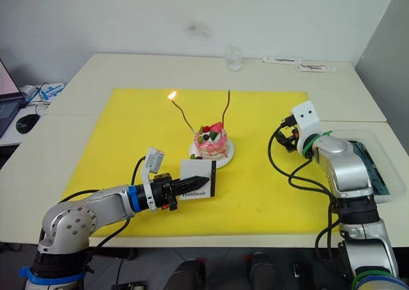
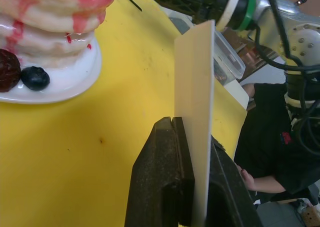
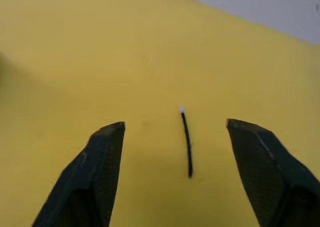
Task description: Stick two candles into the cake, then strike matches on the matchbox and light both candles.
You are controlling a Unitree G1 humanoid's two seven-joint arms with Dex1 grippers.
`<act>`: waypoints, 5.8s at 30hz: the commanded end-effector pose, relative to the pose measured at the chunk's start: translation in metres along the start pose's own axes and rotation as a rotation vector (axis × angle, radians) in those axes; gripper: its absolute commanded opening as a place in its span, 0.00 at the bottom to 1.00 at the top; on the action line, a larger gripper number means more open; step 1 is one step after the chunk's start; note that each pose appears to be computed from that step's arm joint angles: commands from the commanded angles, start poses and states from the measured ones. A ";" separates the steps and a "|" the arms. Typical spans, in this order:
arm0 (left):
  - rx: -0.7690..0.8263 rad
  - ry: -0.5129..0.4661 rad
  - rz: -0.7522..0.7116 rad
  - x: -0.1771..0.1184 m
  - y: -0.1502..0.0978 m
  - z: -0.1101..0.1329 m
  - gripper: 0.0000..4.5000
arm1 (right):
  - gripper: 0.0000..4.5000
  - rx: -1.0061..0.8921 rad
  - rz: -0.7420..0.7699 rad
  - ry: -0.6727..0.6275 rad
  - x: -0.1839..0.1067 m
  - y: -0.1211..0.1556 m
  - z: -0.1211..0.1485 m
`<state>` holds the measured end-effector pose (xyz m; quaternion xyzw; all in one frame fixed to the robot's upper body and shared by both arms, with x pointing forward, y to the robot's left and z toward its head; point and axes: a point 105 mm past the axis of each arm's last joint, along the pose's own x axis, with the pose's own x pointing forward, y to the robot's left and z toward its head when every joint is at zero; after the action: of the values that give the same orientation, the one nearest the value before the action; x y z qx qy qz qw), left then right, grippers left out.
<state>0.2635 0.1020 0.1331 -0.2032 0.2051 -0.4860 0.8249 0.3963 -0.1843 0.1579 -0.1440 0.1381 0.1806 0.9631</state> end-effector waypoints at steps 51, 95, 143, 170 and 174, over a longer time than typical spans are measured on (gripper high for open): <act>0.018 -0.043 -0.002 -0.004 -0.005 0.005 0.00 | 0.01 -0.042 0.121 -0.068 -0.045 0.033 0.016; 0.027 0.022 -0.010 -0.014 -0.008 0.006 0.00 | 0.69 -0.061 0.330 -0.229 -0.075 0.092 -0.065; -0.001 0.009 -0.021 -0.009 -0.017 0.006 0.00 | 0.01 -0.053 0.410 -0.261 -0.074 0.121 -0.039; -0.026 -0.048 -0.043 0.034 -0.007 0.020 0.00 | 0.01 -0.299 0.616 -0.298 -0.099 0.143 0.019; -0.012 -0.044 -0.049 0.035 -0.008 0.020 0.00 | 0.01 -0.339 0.602 -0.295 -0.094 0.143 0.022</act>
<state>0.2854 0.0746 0.1400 -0.2303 0.2048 -0.4855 0.8181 0.2608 -0.0789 0.1691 -0.2104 0.0175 0.4980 0.8411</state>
